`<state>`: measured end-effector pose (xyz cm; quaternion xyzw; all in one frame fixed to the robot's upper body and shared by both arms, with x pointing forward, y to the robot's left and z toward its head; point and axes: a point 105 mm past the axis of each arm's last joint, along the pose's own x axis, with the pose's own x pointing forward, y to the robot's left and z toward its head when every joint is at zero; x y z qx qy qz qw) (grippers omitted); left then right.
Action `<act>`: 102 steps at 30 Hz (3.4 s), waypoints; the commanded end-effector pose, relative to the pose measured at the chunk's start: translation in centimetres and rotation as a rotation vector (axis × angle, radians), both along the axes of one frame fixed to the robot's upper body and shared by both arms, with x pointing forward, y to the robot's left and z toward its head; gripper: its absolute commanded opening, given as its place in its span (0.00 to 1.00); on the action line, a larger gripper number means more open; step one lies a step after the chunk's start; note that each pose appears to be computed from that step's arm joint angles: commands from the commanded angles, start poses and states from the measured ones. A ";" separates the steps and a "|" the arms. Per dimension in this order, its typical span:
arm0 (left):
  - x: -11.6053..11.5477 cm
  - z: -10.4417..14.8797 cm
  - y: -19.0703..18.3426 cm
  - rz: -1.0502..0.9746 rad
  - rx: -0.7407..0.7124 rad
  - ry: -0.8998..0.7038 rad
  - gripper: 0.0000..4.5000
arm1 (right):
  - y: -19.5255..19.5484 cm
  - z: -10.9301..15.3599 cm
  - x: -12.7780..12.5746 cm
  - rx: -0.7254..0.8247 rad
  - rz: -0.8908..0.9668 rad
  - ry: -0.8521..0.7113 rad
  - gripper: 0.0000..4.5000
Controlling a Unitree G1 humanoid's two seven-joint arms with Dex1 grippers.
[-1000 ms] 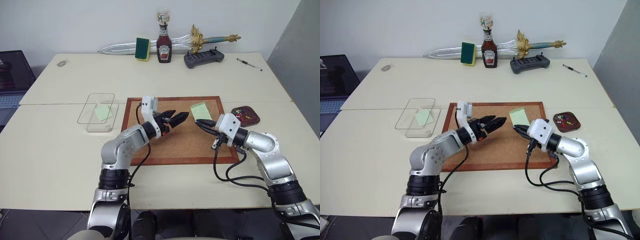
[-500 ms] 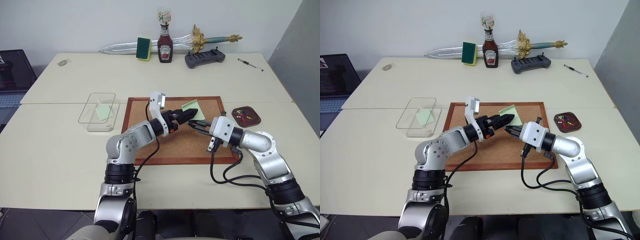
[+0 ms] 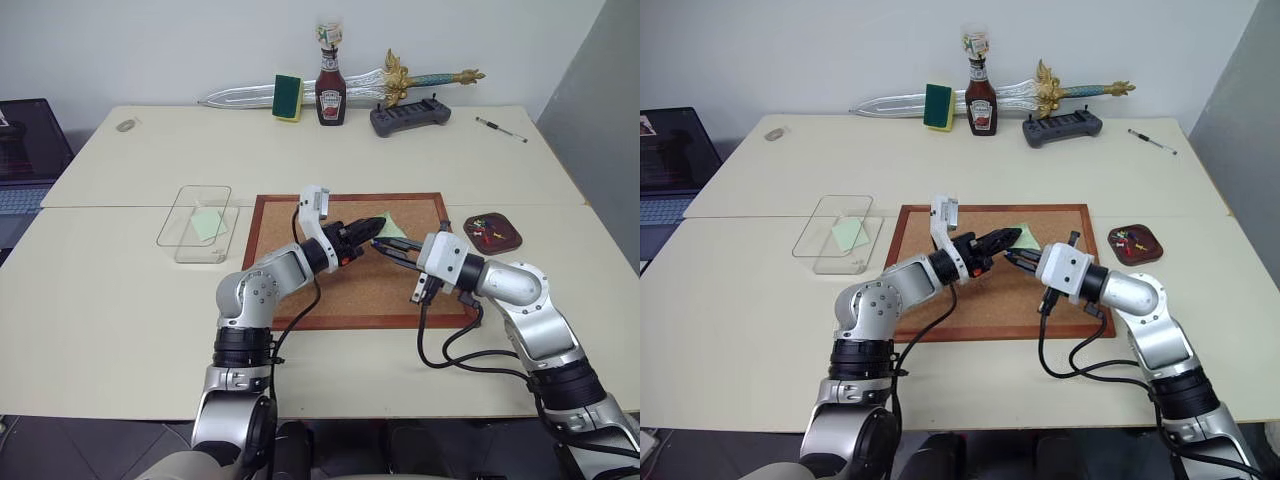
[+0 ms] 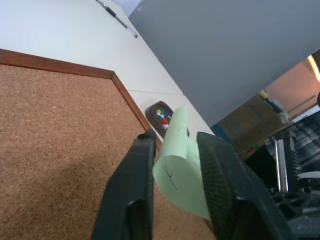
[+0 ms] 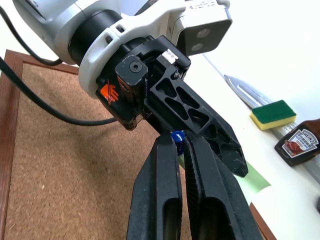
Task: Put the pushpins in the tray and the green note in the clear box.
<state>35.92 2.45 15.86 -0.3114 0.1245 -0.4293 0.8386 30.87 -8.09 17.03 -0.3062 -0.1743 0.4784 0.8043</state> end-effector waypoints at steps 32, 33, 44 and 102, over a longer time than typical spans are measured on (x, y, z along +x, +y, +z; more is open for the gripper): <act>1.8 1.2 2.4 0.196 -0.094 0.016 0.01 | -1.1 4.6 0.5 0.258 -0.078 -0.096 0.00; 1.8 1.3 2.4 0.197 -0.090 0.010 0.01 | -1.8 4.8 0.9 0.297 -0.121 -0.068 0.00; -0.3 1.7 2.6 0.144 0.082 -0.175 0.01 | -11.8 0.2 5.1 0.407 -0.637 0.182 0.00; 0.0 4.6 19.4 0.777 0.618 -0.282 0.00 | 0.7 5.2 1.9 0.190 0.082 0.366 0.99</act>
